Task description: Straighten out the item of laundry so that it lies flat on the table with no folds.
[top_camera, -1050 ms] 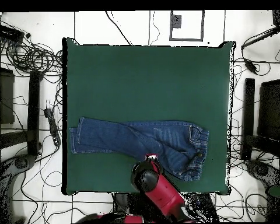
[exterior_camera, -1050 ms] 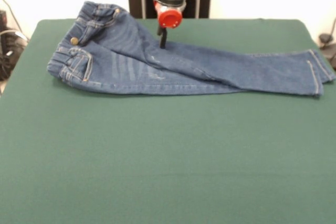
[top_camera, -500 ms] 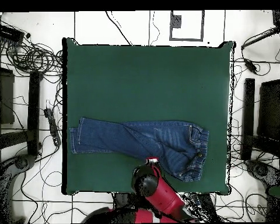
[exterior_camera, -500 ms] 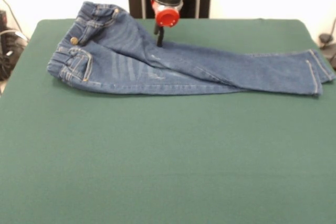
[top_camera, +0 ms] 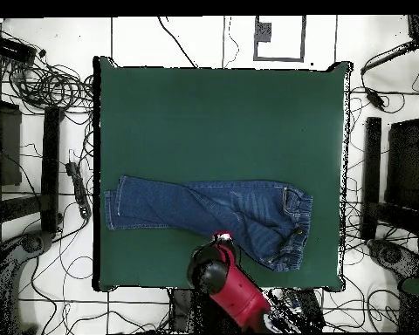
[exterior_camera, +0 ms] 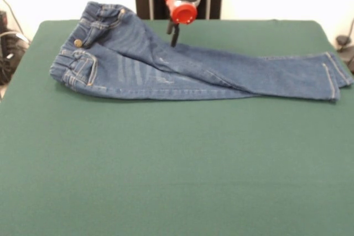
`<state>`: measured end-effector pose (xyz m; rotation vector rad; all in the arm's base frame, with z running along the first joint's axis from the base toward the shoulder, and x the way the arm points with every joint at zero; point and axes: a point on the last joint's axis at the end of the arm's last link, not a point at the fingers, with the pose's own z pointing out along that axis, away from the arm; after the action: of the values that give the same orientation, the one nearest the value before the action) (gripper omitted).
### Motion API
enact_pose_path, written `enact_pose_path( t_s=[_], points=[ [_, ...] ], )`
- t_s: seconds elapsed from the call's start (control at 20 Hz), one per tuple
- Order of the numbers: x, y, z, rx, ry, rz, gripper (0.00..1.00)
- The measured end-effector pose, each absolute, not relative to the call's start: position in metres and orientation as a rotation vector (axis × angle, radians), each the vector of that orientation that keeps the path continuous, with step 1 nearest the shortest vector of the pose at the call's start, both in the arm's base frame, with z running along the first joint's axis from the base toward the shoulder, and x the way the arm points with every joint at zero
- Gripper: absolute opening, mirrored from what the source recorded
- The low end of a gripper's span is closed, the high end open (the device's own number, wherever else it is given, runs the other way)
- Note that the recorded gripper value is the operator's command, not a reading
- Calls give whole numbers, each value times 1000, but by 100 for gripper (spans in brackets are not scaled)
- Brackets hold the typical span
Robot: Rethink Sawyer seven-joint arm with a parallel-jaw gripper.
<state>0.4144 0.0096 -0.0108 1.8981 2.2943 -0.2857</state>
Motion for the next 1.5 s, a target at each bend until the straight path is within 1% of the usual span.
enact_pose_path(
  t_s=[0.35, 0.65, 1.1, 1.35, 1.5],
  points=[
    [427, 15, 3, 1887, 2272, -256, 100],
    [428, 10, 4, 1901, 2258, -255, 100],
    [409, -14, -17, 1927, 2260, -302, 100],
    [392, -22, -35, 1841, 2275, -317, 100],
    [389, -20, -36, 1791, 2278, -310, 100]
  ],
)
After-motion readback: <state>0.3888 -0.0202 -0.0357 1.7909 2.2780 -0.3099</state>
